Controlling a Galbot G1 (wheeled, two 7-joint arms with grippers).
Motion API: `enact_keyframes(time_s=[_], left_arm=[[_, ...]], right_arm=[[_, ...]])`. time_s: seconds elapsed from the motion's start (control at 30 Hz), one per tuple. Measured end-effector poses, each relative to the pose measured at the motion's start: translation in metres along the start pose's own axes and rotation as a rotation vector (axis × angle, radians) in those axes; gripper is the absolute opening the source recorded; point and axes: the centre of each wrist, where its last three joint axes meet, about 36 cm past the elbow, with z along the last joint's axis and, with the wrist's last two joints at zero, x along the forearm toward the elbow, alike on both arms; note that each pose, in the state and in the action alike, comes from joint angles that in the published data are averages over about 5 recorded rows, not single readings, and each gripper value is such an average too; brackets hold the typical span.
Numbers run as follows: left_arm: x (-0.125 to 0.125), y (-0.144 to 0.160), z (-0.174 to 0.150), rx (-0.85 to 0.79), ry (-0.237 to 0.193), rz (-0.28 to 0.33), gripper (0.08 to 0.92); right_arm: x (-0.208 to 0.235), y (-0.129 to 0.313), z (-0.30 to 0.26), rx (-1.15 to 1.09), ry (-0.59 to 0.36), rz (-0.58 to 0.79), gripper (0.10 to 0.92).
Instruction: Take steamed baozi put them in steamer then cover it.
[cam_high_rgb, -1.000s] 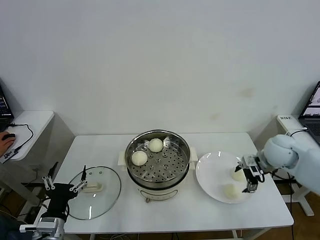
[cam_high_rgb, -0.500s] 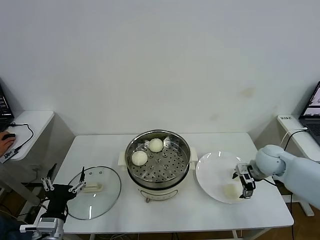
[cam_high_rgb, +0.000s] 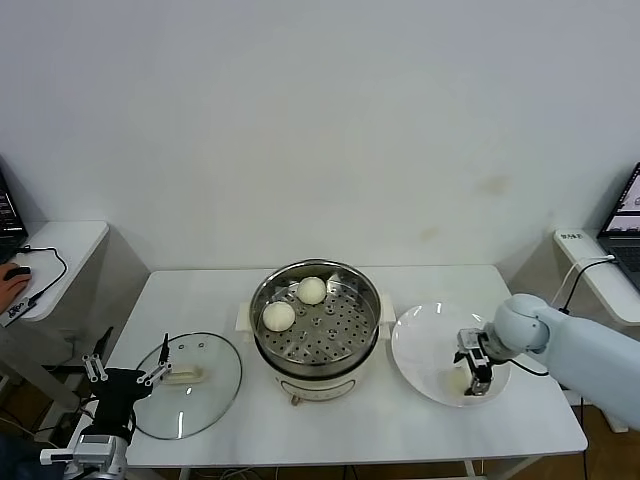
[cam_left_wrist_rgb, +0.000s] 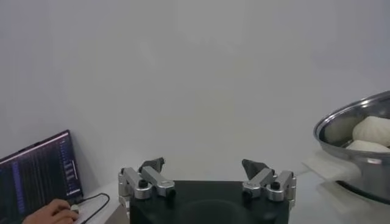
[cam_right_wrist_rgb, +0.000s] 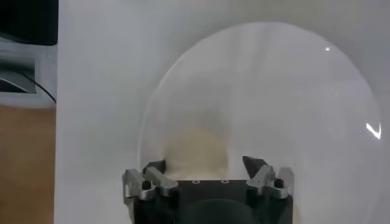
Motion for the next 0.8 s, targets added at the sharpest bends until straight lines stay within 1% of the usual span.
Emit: enact_keyframes(time_s=[0.17, 0.47, 0.63, 0.8], left_arm=[[0.0, 0.0, -0.001, 0.0, -0.001, 0.0, 0.823], [0.0, 0.0, -0.004, 0.001, -0.009, 0.001, 0.823], [0.0, 0.0, -0.007, 0.001, -0.017, 0.002, 0.823], [-0.001, 0.001, -0.008, 0.004, -0.021, 0.004, 0.823]], right_arm=[[0.006, -0.003, 0.002, -0.007, -0.004, 0.001, 0.63], [0.028, -0.01, 0.01, -0.024, -0.016, -0.006, 0.619], [0.05, -0.017, 0.013, -0.033, -0.025, 0.003, 0.619], [0.083, -0.032, 0.008, -0.031, -0.043, 0.036, 0.619]])
